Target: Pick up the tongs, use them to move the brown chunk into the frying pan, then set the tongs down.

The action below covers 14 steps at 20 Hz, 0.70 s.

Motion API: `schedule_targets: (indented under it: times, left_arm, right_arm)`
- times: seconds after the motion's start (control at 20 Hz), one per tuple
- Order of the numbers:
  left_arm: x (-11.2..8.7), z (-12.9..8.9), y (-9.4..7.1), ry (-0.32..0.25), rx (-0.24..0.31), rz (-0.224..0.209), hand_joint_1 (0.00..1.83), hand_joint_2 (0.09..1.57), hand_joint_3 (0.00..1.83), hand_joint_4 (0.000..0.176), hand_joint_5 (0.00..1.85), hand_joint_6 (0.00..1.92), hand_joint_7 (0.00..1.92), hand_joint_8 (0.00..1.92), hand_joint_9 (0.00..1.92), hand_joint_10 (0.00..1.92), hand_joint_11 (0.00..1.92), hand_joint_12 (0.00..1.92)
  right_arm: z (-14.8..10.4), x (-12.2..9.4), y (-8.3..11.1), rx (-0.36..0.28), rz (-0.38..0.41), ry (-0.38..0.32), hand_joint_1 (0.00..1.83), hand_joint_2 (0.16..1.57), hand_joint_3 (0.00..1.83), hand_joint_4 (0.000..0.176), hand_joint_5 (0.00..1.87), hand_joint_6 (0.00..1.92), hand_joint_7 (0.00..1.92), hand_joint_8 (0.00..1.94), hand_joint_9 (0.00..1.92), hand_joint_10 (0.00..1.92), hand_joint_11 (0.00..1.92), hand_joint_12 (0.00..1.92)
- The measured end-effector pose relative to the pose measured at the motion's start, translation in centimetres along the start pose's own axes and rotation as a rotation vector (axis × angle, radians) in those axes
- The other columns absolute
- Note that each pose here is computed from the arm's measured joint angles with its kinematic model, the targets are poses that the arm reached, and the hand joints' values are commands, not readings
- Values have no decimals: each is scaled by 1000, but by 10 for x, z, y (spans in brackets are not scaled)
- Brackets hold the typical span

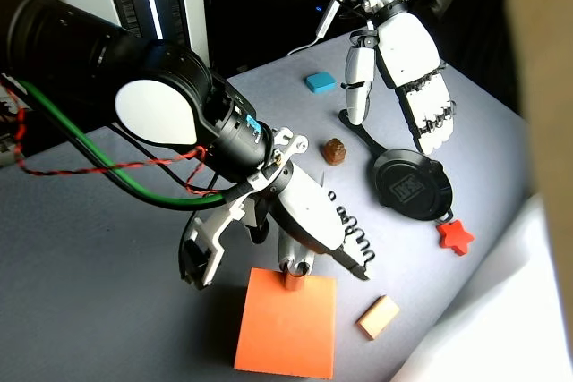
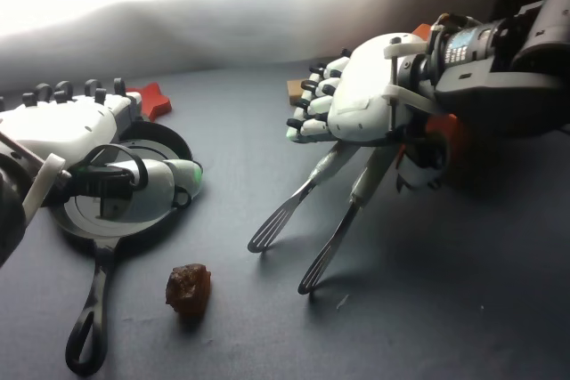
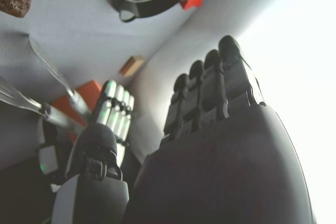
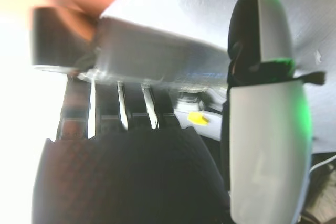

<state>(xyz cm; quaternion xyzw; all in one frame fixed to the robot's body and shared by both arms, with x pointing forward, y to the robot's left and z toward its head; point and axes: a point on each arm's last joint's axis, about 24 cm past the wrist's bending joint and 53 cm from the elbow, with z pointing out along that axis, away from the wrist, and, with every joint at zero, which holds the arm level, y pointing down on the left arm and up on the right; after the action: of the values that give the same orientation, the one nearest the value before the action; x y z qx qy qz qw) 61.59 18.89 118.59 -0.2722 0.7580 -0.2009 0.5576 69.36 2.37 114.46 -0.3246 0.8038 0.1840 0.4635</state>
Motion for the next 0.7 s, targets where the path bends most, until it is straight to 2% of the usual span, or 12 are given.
schedule_targets:
  times: [0.25, 0.3, 0.4, 0.55, 0.7]
  left_arm:
    - [1, -1, 5, -5, -19, 0, 111, 1272, 0, 6, 52, 3, 58, 0, 32, 4, 0, 242]
    - [4, -1, 7, 2, -29, -10, 98, 1282, 3, 6, 31, 1, 29, 1, 7, 0, 0, 171]
    - [3, -3, 7, -1, -29, -9, 92, 1281, 0, 4, 58, 8, 48, 3, 19, 4, 0, 231]
    - [5, -5, 9, 0, -41, -15, 90, 1290, 3, 0, 47, 1, 30, 0, 0, 0, 0, 174]
    - [4, -6, 9, -5, -46, -15, 108, 1279, 0, 7, 51, 7, 45, 5, 13, 4, 0, 184]
  right_arm:
    - [7, -2, -3, 7, -11, -3, 1043, 889, 0, 0, 0, 0, 0, 0, 0, 0, 0, 0]
    - [8, 0, -2, 6, -14, 1, 1026, 895, 0, 0, 0, 0, 0, 0, 0, 0, 0, 0]
    - [8, 2, -2, 6, -15, 7, 1026, 901, 0, 0, 0, 0, 0, 0, 0, 0, 0, 0]
    - [8, 2, -2, 6, -21, 6, 1022, 908, 0, 0, 0, 0, 0, 0, 0, 0, 0, 0]
    - [8, 2, -2, 6, -20, 6, 1026, 920, 0, 0, 0, 0, 0, 0, 0, 0, 0, 0]
